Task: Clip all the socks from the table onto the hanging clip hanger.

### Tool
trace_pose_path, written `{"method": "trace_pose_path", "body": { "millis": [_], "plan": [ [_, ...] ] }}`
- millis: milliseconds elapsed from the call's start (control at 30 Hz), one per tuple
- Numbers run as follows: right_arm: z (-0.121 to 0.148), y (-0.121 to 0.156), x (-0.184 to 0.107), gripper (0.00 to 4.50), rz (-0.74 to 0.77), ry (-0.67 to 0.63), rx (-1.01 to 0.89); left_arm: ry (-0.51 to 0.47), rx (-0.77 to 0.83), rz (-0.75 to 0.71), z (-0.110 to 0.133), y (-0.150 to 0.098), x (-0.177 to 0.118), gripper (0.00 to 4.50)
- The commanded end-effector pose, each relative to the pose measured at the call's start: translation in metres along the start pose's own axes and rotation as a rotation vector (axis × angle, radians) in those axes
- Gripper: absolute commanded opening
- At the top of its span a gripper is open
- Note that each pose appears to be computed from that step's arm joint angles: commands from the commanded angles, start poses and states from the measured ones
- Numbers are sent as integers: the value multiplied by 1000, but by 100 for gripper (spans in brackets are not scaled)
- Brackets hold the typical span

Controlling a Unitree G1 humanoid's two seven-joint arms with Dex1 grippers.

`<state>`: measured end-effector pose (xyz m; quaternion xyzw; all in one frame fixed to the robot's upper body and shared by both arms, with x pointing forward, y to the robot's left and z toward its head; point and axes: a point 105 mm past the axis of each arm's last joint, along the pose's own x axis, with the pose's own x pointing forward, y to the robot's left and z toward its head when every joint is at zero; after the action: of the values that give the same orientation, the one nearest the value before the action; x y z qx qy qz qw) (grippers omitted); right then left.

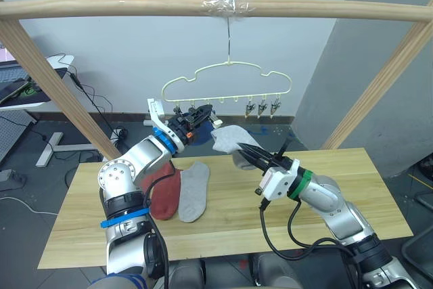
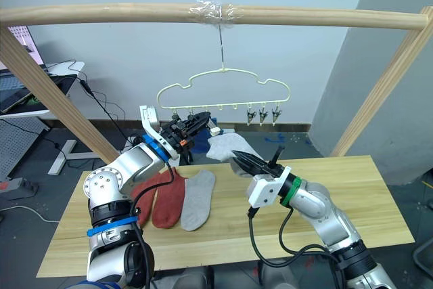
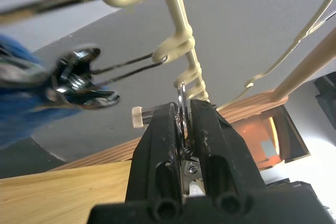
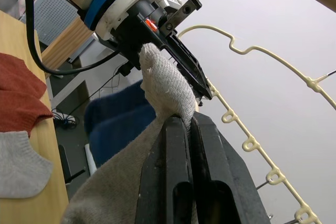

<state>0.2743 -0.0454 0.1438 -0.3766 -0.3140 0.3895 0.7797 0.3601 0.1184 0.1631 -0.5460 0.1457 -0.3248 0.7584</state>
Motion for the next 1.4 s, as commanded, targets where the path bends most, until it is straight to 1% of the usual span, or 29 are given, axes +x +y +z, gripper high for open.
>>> {"method": "trace_pose_path", "body": {
  "millis": [33,367,867,1033,1100,1167,1233,1333,1367,1400],
  "plan": [
    [11,-16,5,5,-60,-56,-25,-2,21,-32,2,-10,0,10],
    [14,-20,4,5,-76,-69,-22,-8,14,-37,3,-10,-1,10],
    [4,-16,19,5,-107,-46,16,2,12,-94,1,-23,-1,10],
    [2,-17,23,5,-116,-45,28,19,87,-118,-3,-29,-3,10],
    [1,-17,23,5,-116,-43,31,9,121,-131,-2,-32,-4,10],
    [0,-17,22,0,-114,-39,35,3,143,-131,-1,-32,-5,83],
    [-2,-16,22,0,-106,-32,43,-10,136,-129,1,-31,-6,140],
    [-4,-12,22,0,-90,-22,59,-21,137,-129,4,-31,-7,244],
    [-5,-10,23,0,-82,-16,71,-24,145,-120,6,-30,-9,269],
    [-6,-7,24,0,-70,-9,85,-26,153,-109,7,-29,-12,305]
  ]
}}
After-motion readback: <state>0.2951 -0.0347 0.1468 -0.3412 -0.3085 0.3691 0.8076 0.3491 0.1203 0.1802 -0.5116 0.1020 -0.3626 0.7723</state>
